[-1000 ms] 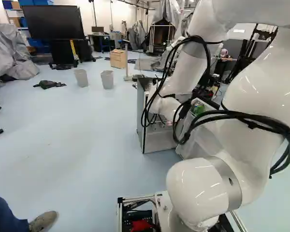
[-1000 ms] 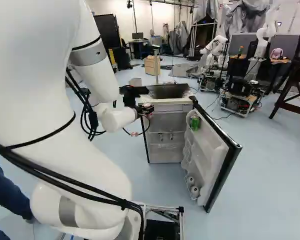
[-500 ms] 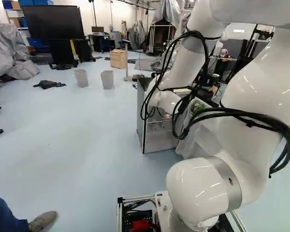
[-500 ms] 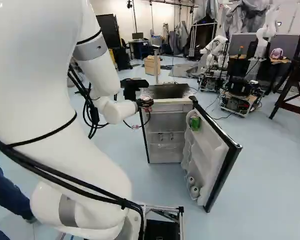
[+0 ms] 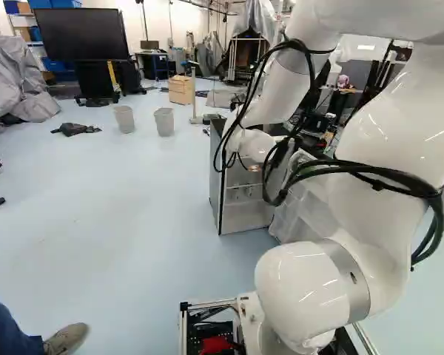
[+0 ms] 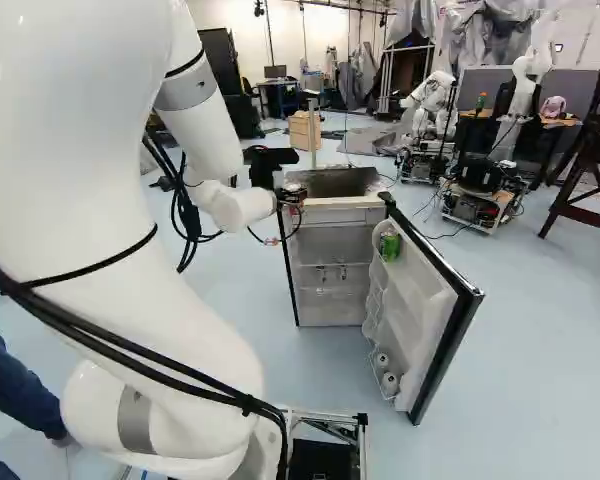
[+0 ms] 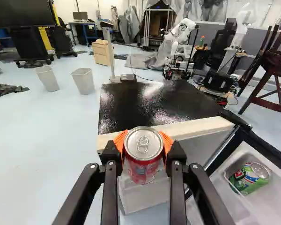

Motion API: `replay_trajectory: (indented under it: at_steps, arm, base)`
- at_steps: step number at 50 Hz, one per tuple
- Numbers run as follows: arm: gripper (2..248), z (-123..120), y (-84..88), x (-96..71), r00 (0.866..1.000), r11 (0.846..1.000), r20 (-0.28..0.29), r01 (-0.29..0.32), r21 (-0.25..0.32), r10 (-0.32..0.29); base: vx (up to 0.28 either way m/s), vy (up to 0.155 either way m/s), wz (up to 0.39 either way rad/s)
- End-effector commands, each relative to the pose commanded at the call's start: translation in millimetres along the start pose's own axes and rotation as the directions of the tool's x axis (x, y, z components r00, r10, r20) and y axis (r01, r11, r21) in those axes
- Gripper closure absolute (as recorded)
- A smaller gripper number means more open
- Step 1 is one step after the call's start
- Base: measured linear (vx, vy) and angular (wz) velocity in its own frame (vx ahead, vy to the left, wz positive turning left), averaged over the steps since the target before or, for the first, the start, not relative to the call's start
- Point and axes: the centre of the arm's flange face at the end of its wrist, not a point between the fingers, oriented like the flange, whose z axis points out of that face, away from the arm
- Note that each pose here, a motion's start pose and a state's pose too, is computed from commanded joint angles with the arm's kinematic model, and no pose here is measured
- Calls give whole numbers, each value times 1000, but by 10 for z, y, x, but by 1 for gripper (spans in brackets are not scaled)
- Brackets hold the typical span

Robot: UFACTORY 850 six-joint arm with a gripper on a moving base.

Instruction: Grab a drink from the fridge

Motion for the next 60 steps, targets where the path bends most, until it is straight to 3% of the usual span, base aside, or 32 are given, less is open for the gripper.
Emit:
replay_trajectory:
  at_steps: [27, 48, 60]
  arm:
    - [150, 257, -75, 273, 999, 1000, 43, -16, 20, 15]
    - [150, 550, -150, 313, 994, 999, 111, -21, 35, 17]
    - [150, 691, -176, 408, 994, 999, 103, -25, 35, 21]
  base:
    - [0, 0, 0]
    - [0, 0, 0]
    - [0, 0, 0]
